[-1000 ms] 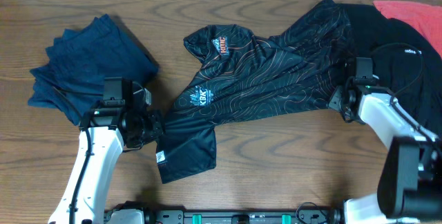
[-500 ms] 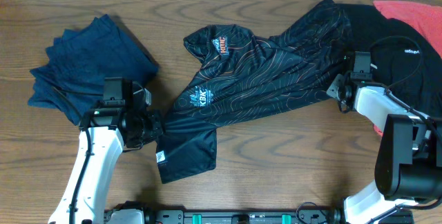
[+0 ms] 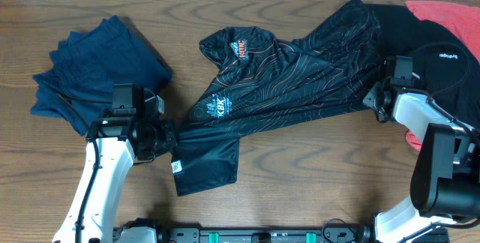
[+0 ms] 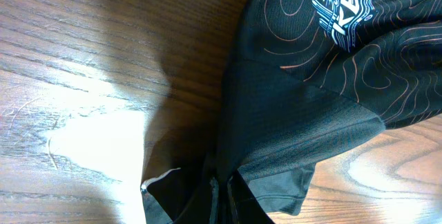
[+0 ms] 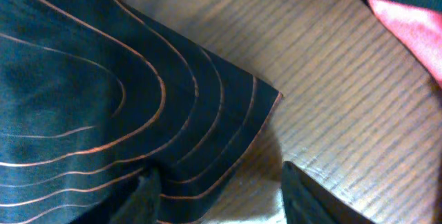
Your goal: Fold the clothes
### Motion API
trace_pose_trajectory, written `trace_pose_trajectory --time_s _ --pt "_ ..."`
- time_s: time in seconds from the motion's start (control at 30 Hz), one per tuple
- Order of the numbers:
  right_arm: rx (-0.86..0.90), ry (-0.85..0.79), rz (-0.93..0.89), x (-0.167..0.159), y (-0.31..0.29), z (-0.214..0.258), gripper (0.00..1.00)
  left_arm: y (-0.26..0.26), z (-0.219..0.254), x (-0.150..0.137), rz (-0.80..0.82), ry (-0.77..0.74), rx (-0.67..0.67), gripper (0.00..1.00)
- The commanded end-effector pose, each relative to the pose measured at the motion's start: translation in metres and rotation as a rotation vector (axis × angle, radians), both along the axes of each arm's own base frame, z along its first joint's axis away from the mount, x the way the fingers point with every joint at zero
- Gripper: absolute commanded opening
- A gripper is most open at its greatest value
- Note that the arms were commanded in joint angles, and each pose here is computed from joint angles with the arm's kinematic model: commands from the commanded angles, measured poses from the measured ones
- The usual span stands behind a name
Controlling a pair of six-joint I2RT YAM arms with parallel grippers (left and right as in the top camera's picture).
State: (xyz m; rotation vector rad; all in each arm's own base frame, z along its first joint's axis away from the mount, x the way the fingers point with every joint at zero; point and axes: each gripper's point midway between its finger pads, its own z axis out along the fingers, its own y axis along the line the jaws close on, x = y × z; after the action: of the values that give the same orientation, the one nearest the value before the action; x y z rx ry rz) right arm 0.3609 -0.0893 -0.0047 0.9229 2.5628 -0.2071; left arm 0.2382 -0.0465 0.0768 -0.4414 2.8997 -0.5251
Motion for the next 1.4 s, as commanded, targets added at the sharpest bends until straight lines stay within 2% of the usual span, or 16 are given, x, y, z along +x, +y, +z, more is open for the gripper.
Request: trace_pose_trajectory --time_s 0.0,0.3,0.57,0.67,1.0,1.37 --pt "0.012 0.166 -0.009 -0.04 -0.001 -0.036 0.57 0.004 0.002 0.002 -0.007 -0.012 0.017 0.06" --pt "0.058 0.159 0.009 -0.04 0.004 -0.033 0.58 0.004 0.002 0.002 -0.007 -0.012 0.017 0.06" --pt "0.019 0.006 0.091 -0.023 0.004 0.031 0.58 0.004 0.002 0.002 -0.007 -0.013 0.017 0.06" --pt "0.013 -0.025 0.09 -0.021 0.004 0.043 0.58 0.004 0.002 0.002 -0.007 -0.013 0.017 0.06" --pt "0.032 0.089 0.068 -0.036 0.004 0.009 0.6 0.004 0.002 0.002 -0.007 -0.012 0.017 0.06" --pt "0.032 0.079 0.054 -0.022 -0.003 -0.021 0.6 0.004 0.002 0.003 -0.007 -0.015 0.017 0.06"
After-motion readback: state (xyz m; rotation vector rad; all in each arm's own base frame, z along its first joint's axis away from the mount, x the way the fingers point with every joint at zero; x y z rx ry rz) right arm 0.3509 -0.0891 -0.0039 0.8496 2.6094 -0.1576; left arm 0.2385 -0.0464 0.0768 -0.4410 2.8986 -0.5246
